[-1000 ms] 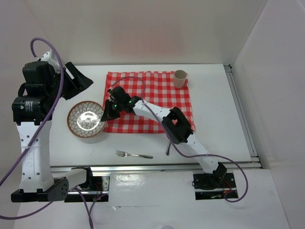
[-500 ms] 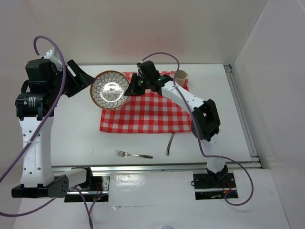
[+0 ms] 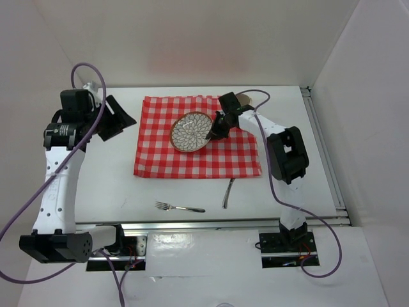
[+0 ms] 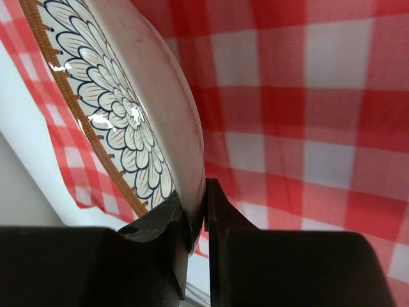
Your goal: Set the dinner table for one person
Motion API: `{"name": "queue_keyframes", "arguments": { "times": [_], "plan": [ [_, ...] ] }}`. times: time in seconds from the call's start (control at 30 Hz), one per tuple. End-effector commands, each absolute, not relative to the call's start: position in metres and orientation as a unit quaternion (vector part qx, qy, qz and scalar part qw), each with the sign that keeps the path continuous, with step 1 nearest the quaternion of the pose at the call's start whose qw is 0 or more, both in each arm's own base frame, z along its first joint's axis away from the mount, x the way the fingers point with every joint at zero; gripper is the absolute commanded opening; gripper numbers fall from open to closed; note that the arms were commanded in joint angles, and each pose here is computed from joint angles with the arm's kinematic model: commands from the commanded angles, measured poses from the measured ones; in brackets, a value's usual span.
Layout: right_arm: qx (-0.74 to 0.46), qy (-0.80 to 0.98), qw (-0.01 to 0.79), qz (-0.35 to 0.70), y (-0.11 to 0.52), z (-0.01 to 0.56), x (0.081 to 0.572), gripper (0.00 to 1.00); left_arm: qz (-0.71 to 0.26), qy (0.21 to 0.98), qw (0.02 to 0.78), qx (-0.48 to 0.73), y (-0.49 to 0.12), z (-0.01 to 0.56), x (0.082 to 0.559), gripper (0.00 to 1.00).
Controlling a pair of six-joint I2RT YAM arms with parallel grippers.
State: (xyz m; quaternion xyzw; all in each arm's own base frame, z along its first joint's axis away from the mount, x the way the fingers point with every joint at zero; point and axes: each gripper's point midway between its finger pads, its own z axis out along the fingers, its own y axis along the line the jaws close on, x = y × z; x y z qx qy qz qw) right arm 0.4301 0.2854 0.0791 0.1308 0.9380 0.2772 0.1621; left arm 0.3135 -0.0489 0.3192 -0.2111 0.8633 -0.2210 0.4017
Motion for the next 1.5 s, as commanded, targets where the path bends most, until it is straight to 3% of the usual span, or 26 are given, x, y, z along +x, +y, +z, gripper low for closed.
{"name": "queue_keyframes", "arguments": {
  "times": [0.0,0.63,0.67,0.77,0.83,0.97,1.03,1.27,1.47],
  "plan": [
    [0.102,0.886,0.249,0.378,0.306,0.177,0.447,0.0,-0.232,0.865,0.401,-0.195,-0.054,0.309,0.323,0.73],
    [0.159,0.898,0.218,0.346,0.274,0.12,0.449,0.0,-0.23,0.872,0.387,-0.191,-0.057,0.298,0.325,0.73],
    [0.159,0.899,0.218,0.346,0.274,0.12,0.449,0.03,-0.23,0.872,0.387,-0.191,-0.057,0.298,0.325,0.73],
    [0.165,0.901,0.221,0.335,0.27,0.114,0.449,0.31,-0.233,0.871,0.39,-0.185,-0.06,0.302,0.326,0.73],
    [0.163,0.902,0.225,0.33,0.267,0.114,0.448,0.62,-0.233,0.876,0.38,-0.183,-0.063,0.296,0.323,0.73],
    [0.162,0.905,0.237,0.314,0.26,0.119,0.447,0.94,-0.223,0.891,0.354,-0.175,-0.071,0.272,0.317,0.74],
    [0.164,0.905,0.25,0.302,0.255,0.125,0.45,1.0,-0.202,0.904,0.326,-0.187,-0.07,0.244,0.31,0.74],
    [0.154,0.909,0.311,0.231,0.223,0.167,0.432,1.0,-0.153,0.932,0.251,-0.213,-0.085,0.179,0.279,0.73],
    [0.15,0.894,0.363,0.214,0.192,0.212,0.394,1.0,-0.14,0.958,0.163,-0.191,-0.137,0.13,0.219,0.66]
  ]
}}
